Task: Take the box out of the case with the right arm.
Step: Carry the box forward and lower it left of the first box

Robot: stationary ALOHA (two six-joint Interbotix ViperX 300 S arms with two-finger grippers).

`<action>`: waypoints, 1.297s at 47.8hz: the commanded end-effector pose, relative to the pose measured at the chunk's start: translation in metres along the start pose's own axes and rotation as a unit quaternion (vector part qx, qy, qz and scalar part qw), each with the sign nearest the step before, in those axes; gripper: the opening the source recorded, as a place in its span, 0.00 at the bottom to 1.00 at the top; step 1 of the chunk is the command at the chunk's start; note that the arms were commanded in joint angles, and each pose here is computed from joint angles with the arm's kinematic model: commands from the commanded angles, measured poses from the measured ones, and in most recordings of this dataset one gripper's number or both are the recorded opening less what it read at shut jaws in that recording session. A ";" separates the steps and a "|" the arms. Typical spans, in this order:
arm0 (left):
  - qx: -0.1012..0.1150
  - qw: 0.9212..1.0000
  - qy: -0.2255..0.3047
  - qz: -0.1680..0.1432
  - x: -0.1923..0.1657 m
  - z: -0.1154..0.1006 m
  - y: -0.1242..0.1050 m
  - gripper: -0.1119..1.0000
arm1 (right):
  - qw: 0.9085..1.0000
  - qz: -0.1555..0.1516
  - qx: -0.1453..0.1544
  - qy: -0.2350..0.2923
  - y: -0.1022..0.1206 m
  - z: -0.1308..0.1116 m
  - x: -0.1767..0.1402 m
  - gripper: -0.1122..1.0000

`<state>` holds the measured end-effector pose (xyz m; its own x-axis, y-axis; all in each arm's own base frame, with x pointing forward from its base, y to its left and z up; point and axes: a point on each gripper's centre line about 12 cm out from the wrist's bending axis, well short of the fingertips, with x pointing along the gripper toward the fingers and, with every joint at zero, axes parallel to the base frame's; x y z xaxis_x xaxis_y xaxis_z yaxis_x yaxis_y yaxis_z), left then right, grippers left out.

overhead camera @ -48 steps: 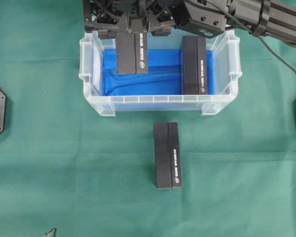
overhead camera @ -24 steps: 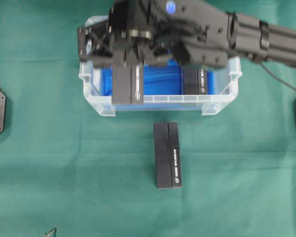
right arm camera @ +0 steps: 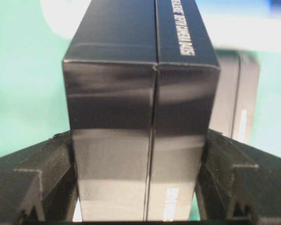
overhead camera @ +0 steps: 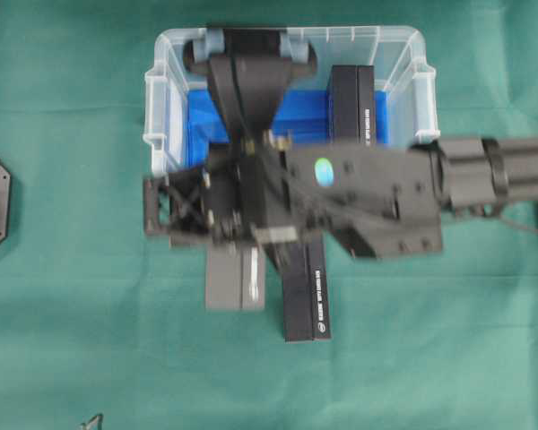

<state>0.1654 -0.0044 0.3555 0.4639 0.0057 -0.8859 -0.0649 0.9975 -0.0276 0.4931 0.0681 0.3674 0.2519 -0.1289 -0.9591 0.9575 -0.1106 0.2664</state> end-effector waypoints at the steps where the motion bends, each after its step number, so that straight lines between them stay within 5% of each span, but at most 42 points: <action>1: 0.001 1.000 -0.012 0.000 -0.006 0.005 0.000 0.12 | 0.999 0.036 0.003 0.012 -0.006 -0.005 -0.034 0.70; 33: 0.001 1.000 -0.015 0.000 -0.007 0.004 0.000 0.12 | 1.000 0.019 0.003 0.009 -0.003 -0.014 -0.015 0.70; 62: 0.001 1.000 -0.015 0.000 -0.007 0.004 0.000 0.12 | 0.997 -0.041 -0.004 0.066 0.002 -0.048 0.104 0.70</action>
<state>0.1647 -0.0039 0.3560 0.4667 0.0078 -0.8844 -0.0668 0.9974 -0.0264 0.5282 0.0993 0.2572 0.1441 -0.0198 -0.9894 0.9836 -0.1070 0.1454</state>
